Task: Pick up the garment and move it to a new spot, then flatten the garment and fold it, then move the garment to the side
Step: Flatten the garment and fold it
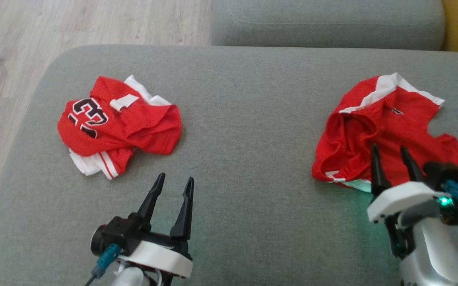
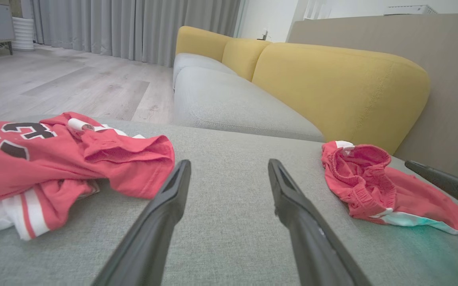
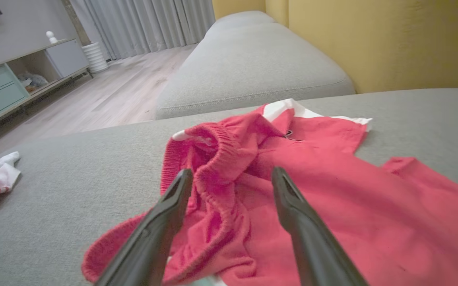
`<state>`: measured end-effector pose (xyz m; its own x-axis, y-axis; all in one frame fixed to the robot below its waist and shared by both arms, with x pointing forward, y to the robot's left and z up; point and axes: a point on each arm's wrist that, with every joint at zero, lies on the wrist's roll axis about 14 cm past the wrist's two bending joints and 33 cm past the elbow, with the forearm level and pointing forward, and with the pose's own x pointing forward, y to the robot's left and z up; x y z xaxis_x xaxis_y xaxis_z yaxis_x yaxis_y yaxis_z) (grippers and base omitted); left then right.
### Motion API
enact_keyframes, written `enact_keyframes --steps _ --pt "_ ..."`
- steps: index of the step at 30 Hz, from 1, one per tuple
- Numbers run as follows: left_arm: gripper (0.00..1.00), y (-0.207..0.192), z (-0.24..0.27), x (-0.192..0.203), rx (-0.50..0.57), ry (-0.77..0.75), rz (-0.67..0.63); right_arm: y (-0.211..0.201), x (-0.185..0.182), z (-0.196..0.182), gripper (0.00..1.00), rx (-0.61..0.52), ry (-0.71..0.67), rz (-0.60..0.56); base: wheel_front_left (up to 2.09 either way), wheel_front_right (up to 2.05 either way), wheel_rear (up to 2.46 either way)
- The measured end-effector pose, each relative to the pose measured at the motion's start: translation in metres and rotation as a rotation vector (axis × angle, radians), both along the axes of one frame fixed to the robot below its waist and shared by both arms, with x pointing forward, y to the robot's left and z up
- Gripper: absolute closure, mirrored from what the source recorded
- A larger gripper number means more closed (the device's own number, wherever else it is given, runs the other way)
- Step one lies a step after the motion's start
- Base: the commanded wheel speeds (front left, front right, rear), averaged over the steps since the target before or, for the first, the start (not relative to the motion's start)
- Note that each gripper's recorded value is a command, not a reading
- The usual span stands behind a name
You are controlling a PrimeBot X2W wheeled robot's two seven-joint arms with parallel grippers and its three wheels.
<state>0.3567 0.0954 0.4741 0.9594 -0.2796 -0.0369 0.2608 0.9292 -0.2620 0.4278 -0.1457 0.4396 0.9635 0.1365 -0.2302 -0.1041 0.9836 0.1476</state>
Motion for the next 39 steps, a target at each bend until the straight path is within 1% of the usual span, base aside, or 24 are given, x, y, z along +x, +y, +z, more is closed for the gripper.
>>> enact_keyframes --steps 8,9,10,11,14,19,25,29,32,37,38,39 --pt "0.00 0.007 -0.011 0.001 -0.001 0.034 0.022 0.024 0.014 -0.021 0.00 -0.043 0.081 0.080 0.00 0.00 0.00" --pt "0.00 0.009 -0.011 0.002 -0.001 0.036 0.026 0.026 0.016 -0.024 0.08 -0.050 0.090 0.085 0.00 0.00 0.00" --pt "0.00 0.010 -0.011 0.004 0.001 0.036 0.030 0.026 0.019 -0.027 0.64 -0.058 0.097 0.085 0.00 0.00 0.00" --pt "0.00 0.012 -0.011 0.005 0.002 0.035 0.034 0.026 0.023 -0.028 1.00 -0.063 0.103 0.083 0.00 0.00 0.00" --pt "0.00 0.015 -0.009 0.007 0.001 0.031 0.041 0.031 0.034 -0.028 1.00 -0.071 0.101 0.093 0.00 0.00 0.00" --pt "0.00 0.019 -0.011 0.005 0.002 0.037 0.055 0.050 0.048 -0.013 1.00 -0.072 0.045 0.140 0.00 0.00 0.00" --pt "0.00 0.023 -0.011 0.001 -0.001 0.037 0.067 0.083 0.057 0.009 1.00 -0.079 -0.019 0.232 0.00 0.00 0.00" --pt "0.00 0.027 -0.009 -0.003 -0.003 0.032 0.086 0.109 0.066 0.023 1.00 -0.096 -0.036 0.302 0.00 0.00 0.00" --pt "0.00 0.032 -0.009 -0.007 -0.007 0.034 0.106 0.126 0.072 0.025 1.00 -0.111 -0.012 0.344 0.00 0.00 0.00" --pt "0.00 0.044 -0.009 -0.013 -0.010 0.040 0.150 0.149 0.077 0.014 1.00 -0.154 0.045 0.407 0.00 0.00 0.00" --pt "0.00 0.046 -0.010 -0.014 -0.010 0.042 0.159 0.153 0.077 0.010 0.53 -0.166 0.064 0.420 0.00 0.00 0.00" --pt "0.00 0.049 -0.011 -0.016 -0.009 0.044 0.168 0.157 0.076 0.006 0.00 -0.179 0.087 0.433 0.00 0.00 0.00"
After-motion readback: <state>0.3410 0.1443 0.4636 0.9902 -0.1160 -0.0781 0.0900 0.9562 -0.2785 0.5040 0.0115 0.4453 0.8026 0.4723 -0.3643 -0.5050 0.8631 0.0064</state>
